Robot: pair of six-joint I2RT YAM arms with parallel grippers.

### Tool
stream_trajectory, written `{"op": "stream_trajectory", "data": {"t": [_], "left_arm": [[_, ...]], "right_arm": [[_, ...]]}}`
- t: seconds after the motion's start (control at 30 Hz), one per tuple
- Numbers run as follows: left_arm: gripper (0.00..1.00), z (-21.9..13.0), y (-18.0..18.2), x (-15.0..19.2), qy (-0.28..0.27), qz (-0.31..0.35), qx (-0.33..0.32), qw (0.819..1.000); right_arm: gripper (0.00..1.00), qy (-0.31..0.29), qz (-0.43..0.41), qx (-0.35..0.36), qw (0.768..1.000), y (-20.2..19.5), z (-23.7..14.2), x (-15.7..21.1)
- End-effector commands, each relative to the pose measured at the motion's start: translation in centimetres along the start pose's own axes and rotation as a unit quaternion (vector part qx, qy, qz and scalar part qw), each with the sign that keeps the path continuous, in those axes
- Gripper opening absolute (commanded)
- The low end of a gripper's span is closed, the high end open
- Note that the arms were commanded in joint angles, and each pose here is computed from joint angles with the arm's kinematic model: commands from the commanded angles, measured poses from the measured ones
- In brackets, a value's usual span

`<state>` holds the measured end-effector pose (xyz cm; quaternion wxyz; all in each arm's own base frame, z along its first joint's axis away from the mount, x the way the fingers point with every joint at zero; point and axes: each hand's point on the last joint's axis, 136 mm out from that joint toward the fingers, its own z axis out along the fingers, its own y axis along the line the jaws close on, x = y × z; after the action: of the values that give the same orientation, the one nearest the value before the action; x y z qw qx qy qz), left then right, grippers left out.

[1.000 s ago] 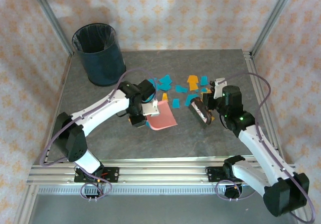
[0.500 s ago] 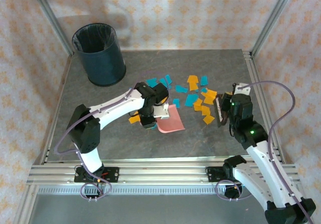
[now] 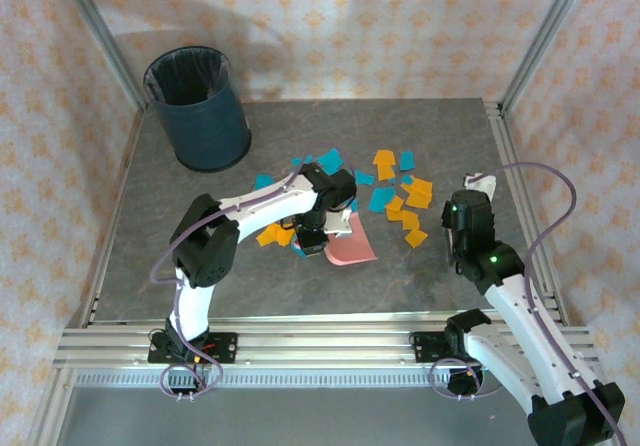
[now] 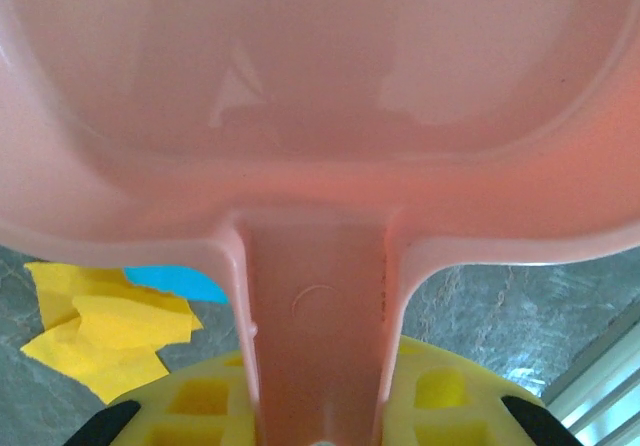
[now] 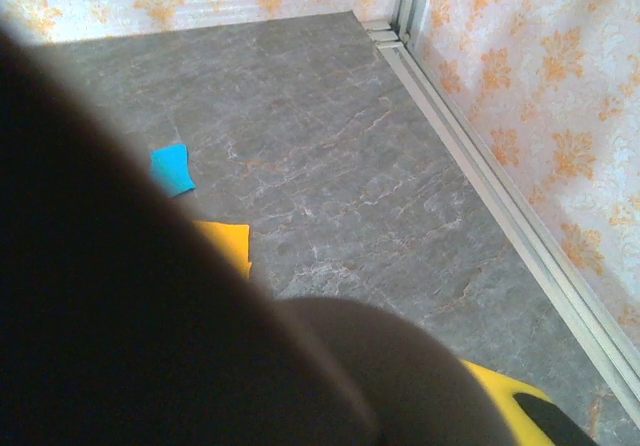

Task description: Sweep away the paper scraps from the table

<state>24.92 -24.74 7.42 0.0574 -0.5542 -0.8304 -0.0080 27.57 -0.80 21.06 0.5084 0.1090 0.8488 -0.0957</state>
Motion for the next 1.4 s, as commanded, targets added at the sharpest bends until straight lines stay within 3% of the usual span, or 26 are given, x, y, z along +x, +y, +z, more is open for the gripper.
{"op": "stream_trajectory", "data": {"t": [0.0, 1.37], "left_arm": [[0.00, -0.8, -0.4, -0.1, 0.013, -0.002, -0.002, 1.000], [0.00, 2.0, -1.6, -4.1, 0.054, -0.026, 0.031, 0.998]], "right_arm": [[0.00, -0.022, 0.009, -0.011, 1.000, 0.6, 0.3, -0.9], [0.00, 0.070, 0.041, -0.213, 0.974, 8.8, 1.1, 3.0]]}}
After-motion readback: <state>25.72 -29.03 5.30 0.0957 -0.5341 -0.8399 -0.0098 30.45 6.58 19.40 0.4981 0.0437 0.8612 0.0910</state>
